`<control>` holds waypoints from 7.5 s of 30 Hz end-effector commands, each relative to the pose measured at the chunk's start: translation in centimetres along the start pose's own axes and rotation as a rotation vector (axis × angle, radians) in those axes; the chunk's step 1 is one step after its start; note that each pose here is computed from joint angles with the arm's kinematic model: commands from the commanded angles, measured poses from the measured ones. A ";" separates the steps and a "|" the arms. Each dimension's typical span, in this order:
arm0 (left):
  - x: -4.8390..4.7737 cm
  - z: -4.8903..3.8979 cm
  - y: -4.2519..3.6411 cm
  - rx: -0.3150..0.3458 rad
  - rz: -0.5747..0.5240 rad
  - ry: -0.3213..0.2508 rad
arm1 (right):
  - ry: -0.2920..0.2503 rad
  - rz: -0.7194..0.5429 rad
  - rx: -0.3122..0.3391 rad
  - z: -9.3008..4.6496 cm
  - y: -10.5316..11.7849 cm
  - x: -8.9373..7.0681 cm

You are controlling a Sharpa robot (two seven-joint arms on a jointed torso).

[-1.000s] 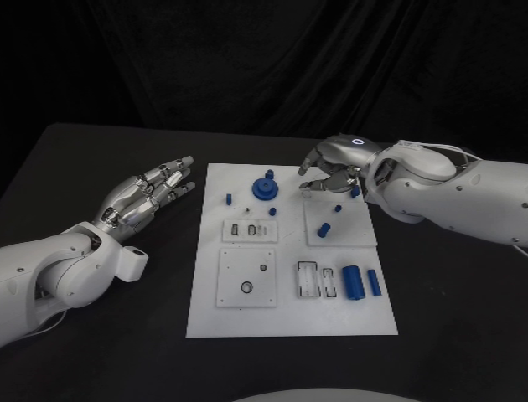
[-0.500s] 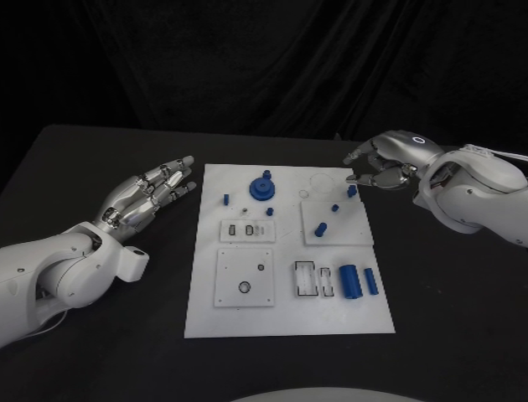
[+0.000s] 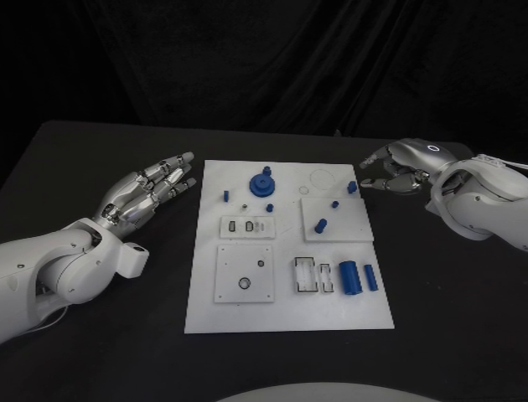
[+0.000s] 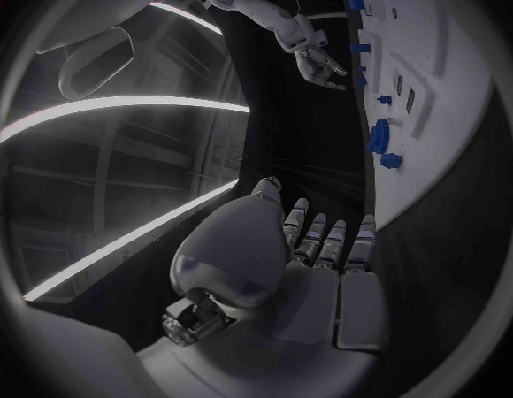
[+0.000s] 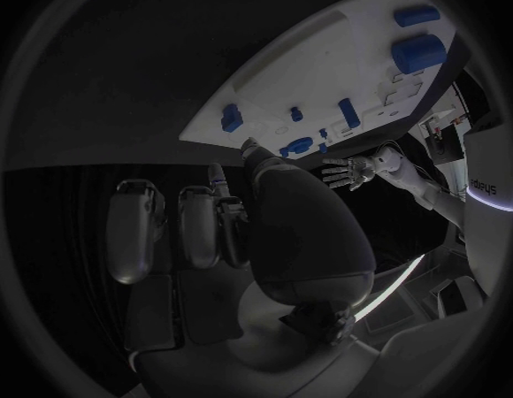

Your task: Assemble the parts on the task board

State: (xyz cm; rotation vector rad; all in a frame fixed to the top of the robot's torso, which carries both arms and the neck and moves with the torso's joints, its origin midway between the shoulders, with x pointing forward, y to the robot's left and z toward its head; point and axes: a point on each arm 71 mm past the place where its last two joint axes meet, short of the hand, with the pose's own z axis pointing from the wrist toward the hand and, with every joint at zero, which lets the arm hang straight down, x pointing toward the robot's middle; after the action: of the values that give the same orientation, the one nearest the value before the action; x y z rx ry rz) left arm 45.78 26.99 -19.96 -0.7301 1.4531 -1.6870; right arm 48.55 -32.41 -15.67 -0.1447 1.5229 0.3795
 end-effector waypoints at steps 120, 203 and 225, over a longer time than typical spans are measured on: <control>0.86 0.00 0.44 0.024 -0.032 0.030 | 0.099 0.086 -0.369 3.4 19.4 5.6; -0.95 2.86 0.88 0.006 0.502 0.084 | -0.158 0.139 -0.347 1.4 13.4 0.8; 6.28 9.45 -2.62 -0.204 1.232 0.285 | -0.052 0.101 -0.212 1.8 10.0 2.2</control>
State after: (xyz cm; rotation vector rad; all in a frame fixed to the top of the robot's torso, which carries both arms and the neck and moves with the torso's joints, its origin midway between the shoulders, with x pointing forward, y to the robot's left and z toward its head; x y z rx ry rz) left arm 49.41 16.84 -15.65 0.3477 1.6442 -0.8759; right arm 46.78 -21.95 -15.92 -0.2409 1.3917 0.6509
